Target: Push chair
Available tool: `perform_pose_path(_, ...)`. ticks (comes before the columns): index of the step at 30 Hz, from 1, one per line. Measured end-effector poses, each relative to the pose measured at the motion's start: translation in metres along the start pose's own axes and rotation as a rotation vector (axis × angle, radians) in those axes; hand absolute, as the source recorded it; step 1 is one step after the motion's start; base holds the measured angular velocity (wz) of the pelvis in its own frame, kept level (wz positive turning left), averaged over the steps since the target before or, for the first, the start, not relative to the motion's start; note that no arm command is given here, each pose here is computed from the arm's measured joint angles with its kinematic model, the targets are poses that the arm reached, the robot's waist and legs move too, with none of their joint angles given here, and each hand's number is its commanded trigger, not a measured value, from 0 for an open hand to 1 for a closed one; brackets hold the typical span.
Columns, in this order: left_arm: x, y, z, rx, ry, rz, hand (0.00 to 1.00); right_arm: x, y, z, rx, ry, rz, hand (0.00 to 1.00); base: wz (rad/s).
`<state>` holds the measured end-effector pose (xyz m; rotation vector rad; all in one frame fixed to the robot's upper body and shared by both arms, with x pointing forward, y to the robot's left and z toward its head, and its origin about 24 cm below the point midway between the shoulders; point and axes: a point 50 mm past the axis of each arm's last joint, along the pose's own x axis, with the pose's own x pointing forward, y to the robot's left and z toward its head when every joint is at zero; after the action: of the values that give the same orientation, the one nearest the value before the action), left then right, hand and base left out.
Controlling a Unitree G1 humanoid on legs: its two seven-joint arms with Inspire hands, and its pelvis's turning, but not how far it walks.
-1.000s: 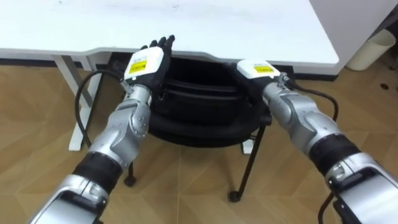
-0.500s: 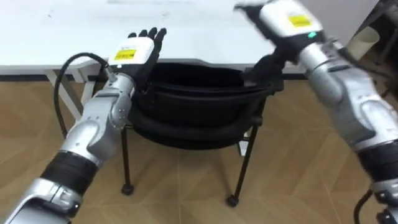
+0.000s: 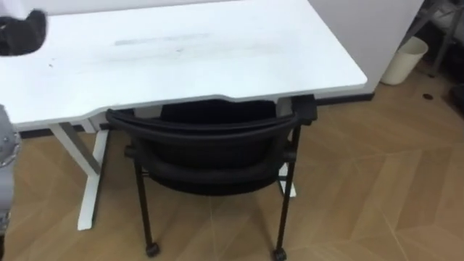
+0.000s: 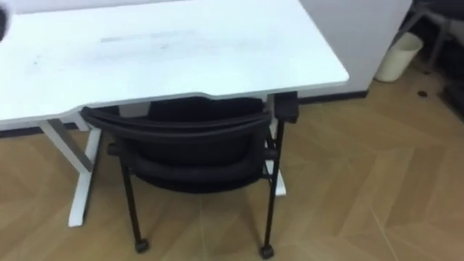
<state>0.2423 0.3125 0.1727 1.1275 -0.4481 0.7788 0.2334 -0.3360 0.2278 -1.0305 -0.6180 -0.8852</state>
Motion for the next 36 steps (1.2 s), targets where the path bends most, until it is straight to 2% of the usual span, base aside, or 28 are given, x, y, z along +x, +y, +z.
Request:
perform_pose_path(5,-0.016,0.027,-0.030,-0.015,0.113,0.161,0.00,-0.013,-0.044,-0.033,0.052,0.137,-0.235,0.00,-0.19)
perform_pose_path(7,-0.036,0.046,-0.053,-0.045,0.219,0.262,0.00,-0.032,-0.065,-0.054,0.102,0.252,-0.319,0.00,-0.20)
perform_pose_path(8,-0.042,0.050,-0.059,-0.057,0.254,0.283,0.00,-0.040,-0.070,-0.061,0.117,0.295,-0.343,0.00,-0.17)
perform_pose_path(10,-0.083,0.060,-0.083,-0.124,0.461,0.377,0.00,-0.086,-0.088,-0.087,0.188,0.522,-0.432,0.00,-0.13)
perform_pose_path(11,-0.096,0.058,-0.089,-0.142,0.531,0.395,0.00,-0.099,-0.091,-0.093,0.207,0.589,-0.458,0.00,-0.12)
perform_pose_path(13,-0.156,0.055,-0.118,-0.178,0.850,0.411,0.00,-0.158,-0.098,-0.118,0.287,0.895,-0.547,0.00,-0.10)
perform_pose_path(14,-0.171,0.054,-0.125,-0.173,0.926,0.407,0.00,-0.175,-0.100,-0.123,0.291,0.972,-0.565,0.00,-0.05)
perform_pose_path(16,-0.231,0.056,-0.143,-0.139,1.203,0.408,0.00,-0.239,-0.108,-0.138,0.282,1.247,-0.626,0.00,-0.02)
perform_pose_path(17,-0.248,0.058,-0.146,-0.114,1.266,0.401,0.00,-0.256,-0.110,-0.141,0.265,1.311,-0.628,0.00,0.00)
perform_pose_path(19,-0.315,0.056,-0.150,-0.016,1.510,0.265,0.00,-0.330,-0.115,-0.146,0.124,1.577,-0.537,0.00,0.04)
perform_pose_path(20,-0.332,0.056,-0.148,0.004,1.574,0.222,0.00,-0.349,-0.115,-0.144,0.095,1.648,-0.518,0.00,0.04)
perform_pose_path(22,-0.390,0.059,-0.134,0.075,1.775,0.039,0.00,-0.411,-0.120,-0.128,-0.025,1.890,-0.406,0.00,0.05)
perform_pose_path(23,-0.402,0.060,-0.130,0.091,1.817,-0.002,0.00,-0.424,-0.122,-0.124,-0.054,1.940,-0.377,0.00,0.00)
perform_pose_path(25,-0.437,0.064,-0.115,0.114,1.969,-0.147,0.00,-0.462,-0.123,-0.104,-0.138,2.110,-0.205,0.00,-0.02)
perform_pose_path(26,-0.444,0.065,-0.111,0.116,1.996,-0.197,0.00,-0.469,-0.123,-0.099,-0.158,2.146,-0.143,0.00,0.00)
perform_pose_path(28,-0.458,0.057,-0.101,0.100,2.047,-0.414,0.00,-0.490,-0.113,-0.082,-0.194,2.248,0.182,0.00,0.00)
perform_pose_path(30,-0.462,0.046,-0.095,0.071,2.066,-0.557,0.00,-0.495,-0.099,-0.076,-0.195,2.271,0.397,0.00,-0.02)
perform_pose_path(32,-0.457,0.024,-0.090,0.007,2.055,-0.676,0.00,-0.492,-0.079,-0.074,-0.173,2.249,0.565,0.00,-0.04)
perform_pose_path(33,-0.454,0.014,-0.088,-0.010,2.029,-0.775,0.00,-0.487,-0.063,-0.076,-0.158,2.209,0.666,0.00,-0.04)
perform_pose_path(36,-0.435,-0.024,-0.082,-0.112,1.928,-0.934,0.00,-0.468,-0.024,-0.081,-0.093,2.104,0.776,0.00,-0.05)
